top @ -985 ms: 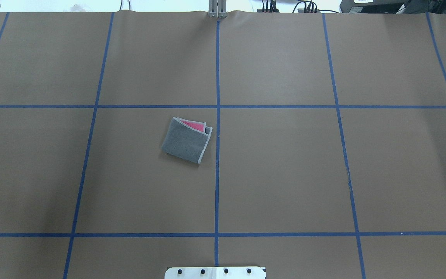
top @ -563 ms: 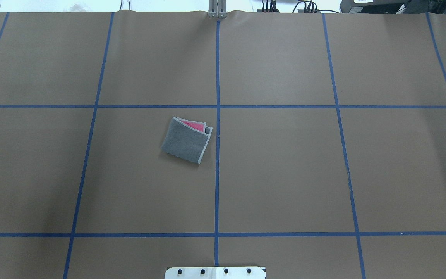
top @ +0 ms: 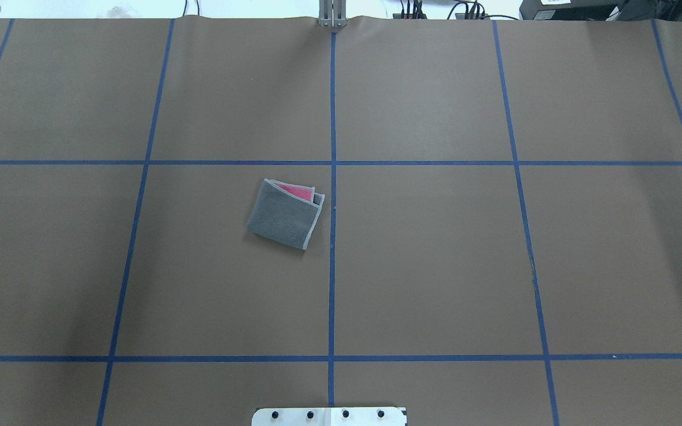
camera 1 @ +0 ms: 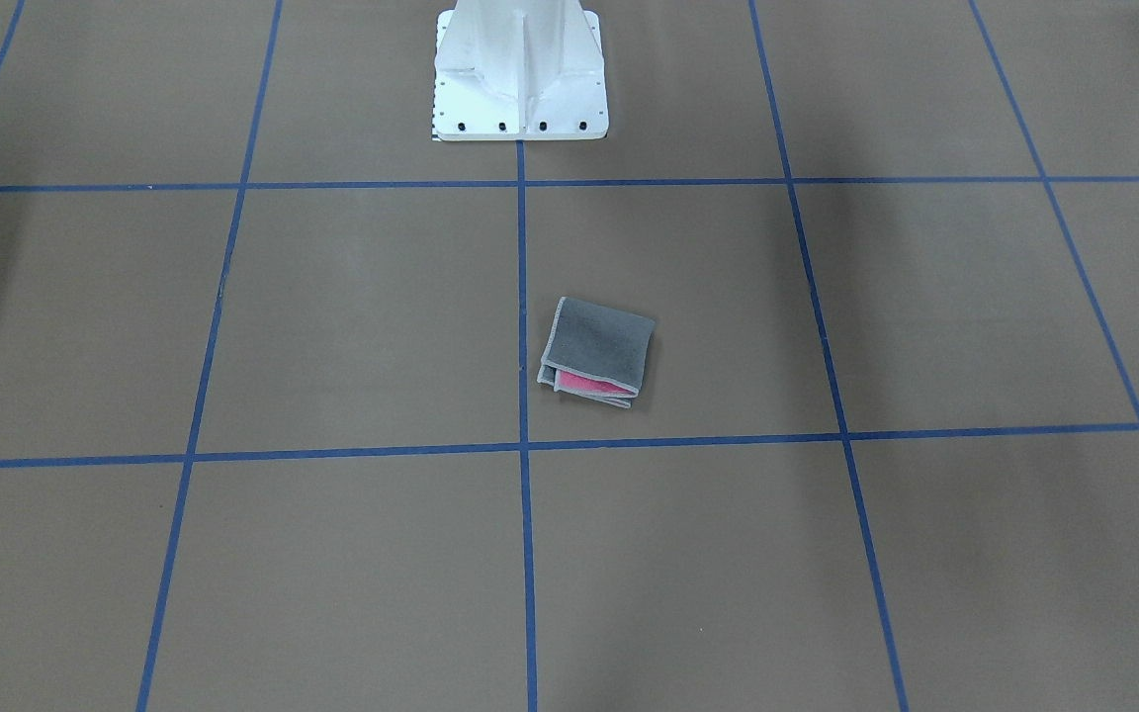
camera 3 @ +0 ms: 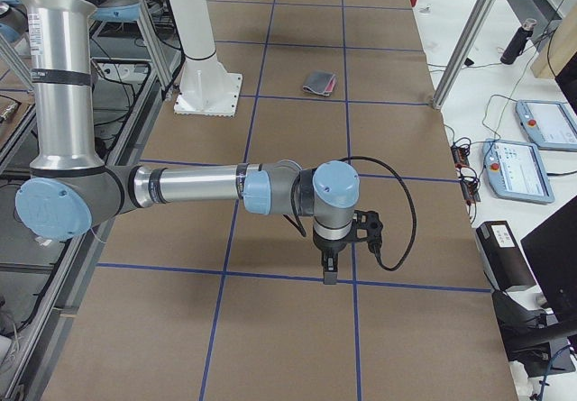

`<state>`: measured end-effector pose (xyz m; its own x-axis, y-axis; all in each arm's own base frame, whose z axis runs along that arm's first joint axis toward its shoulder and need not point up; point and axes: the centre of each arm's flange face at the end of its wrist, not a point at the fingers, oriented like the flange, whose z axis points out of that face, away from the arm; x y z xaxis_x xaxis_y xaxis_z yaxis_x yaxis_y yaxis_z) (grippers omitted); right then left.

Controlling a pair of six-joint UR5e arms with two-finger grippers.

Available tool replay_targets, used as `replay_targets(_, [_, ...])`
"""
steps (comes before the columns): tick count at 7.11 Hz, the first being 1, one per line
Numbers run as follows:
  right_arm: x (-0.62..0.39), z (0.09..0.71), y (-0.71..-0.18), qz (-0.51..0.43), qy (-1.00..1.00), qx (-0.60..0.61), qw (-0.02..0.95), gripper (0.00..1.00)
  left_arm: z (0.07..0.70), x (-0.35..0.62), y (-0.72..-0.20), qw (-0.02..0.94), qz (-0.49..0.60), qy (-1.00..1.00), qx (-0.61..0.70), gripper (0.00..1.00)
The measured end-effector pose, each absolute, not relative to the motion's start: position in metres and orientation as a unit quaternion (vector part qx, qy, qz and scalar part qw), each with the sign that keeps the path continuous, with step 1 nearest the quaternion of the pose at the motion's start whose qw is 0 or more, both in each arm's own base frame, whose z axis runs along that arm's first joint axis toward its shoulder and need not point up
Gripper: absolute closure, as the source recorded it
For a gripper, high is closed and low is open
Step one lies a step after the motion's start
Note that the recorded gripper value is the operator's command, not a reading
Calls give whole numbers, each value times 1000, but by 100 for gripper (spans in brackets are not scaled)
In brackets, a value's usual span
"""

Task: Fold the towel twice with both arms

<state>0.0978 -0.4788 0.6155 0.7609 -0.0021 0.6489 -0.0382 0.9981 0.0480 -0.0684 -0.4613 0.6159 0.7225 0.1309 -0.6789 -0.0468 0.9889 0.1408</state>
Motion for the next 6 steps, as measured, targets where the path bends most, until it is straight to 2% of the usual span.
replay_targets(6, [90,612,-478,9,-383,29,923,0,615,-68,-463,926,48,369,58,0])
